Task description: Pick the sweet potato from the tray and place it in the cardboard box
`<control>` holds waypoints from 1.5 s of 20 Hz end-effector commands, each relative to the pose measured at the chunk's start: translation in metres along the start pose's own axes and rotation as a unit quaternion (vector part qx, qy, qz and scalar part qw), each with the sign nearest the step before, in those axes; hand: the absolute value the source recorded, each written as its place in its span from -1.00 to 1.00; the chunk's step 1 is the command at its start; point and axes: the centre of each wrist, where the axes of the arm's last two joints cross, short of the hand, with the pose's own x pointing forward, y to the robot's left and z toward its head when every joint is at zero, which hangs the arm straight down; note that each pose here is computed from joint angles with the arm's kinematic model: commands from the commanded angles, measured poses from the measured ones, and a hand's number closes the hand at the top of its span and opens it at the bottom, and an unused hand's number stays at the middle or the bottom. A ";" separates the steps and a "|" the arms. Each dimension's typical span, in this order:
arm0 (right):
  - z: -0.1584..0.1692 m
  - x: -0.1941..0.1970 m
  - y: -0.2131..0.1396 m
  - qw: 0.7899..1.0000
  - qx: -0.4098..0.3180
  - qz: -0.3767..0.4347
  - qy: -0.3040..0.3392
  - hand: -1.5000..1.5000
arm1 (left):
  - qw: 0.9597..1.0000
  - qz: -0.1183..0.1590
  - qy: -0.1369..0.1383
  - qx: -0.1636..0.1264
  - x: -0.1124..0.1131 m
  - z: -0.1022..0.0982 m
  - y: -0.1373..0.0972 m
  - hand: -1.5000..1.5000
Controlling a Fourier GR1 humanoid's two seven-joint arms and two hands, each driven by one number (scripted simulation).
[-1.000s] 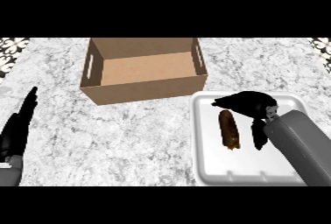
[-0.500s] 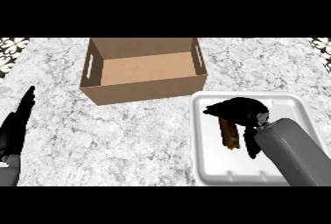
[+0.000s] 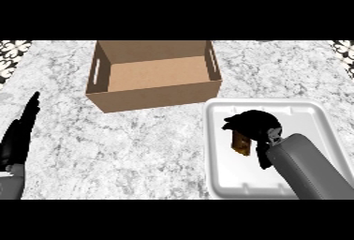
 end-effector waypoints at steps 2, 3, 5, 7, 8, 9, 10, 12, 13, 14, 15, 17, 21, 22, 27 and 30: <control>-0.008 -0.005 0.030 0.997 -0.063 0.038 -0.006 1.00 | 1.000 -0.005 0.001 -0.004 0.007 0.000 0.002 0.00; -0.025 0.011 0.020 0.996 -0.085 0.037 -0.007 1.00 | 1.000 0.005 -0.005 -0.005 -0.011 -0.005 -0.003 0.00; -0.011 -0.011 0.004 0.994 -0.095 0.052 0.001 1.00 | 1.000 0.003 -0.007 0.001 -0.008 0.004 -0.007 0.00; -0.022 0.011 0.021 0.991 -0.122 0.058 -0.005 1.00 | 1.000 0.001 -0.005 -0.004 0.012 -0.005 0.003 0.00; -0.023 -0.008 0.007 0.989 -0.132 0.065 -0.005 1.00 | 1.000 0.003 0.002 -0.001 0.025 -0.012 0.005 0.00; -0.024 -0.006 0.004 0.988 -0.139 0.068 0.002 1.00 | 1.000 0.005 -0.004 0.007 0.009 0.004 -0.010 0.00; -0.032 0.000 0.013 0.984 -0.161 0.074 -0.004 1.00 | 1.000 0.000 0.000 0.001 -0.001 -0.004 -0.003 0.00; -0.013 -0.007 0.017 0.978 -0.188 0.090 -0.005 1.00 | 1.000 -0.001 0.002 -0.001 0.000 0.005 0.003 0.00; -0.016 -0.009 -0.006 0.972 -0.216 0.090 0.006 1.00 | 1.000 0.000 -0.001 0.004 0.005 -0.011 0.005 0.00; -0.015 0.012 -0.004 0.968 -0.238 0.016 0.073 1.00 | 1.000 0.006 0.000 -0.003 0.007 0.005 0.008 0.00; -0.020 0.016 -0.001 0.958 -0.254 -0.034 0.129 1.00 | 1.000 0.000 0.006 0.015 0.011 -0.003 0.009 0.00; -0.014 0.011 0.001 0.924 -0.293 -0.123 0.212 1.00 | 0.999 -0.010 0.025 0.020 -0.011 0.006 0.019 0.00; -0.003 0.023 -0.003 0.839 -0.360 -0.224 0.341 1.00 | 0.999 -0.009 0.038 0.027 -0.020 0.012 0.015 0.00; 0.002 0.038 -0.009 0.821 -0.382 -0.236 0.353 1.00 | 0.999 -0.003 0.041 0.026 -0.023 0.016 0.017 0.00; 0.049 0.102 -0.038 0.742 -0.520 -0.214 0.364 1.00 | 1.000 -0.002 0.019 0.021 -0.006 0.003 0.014 0.00; 0.078 0.149 -0.048 0.735 -0.550 -0.182 0.352 1.00 | 1.000 -0.005 0.010 0.005 -0.008 0.009 0.005 0.00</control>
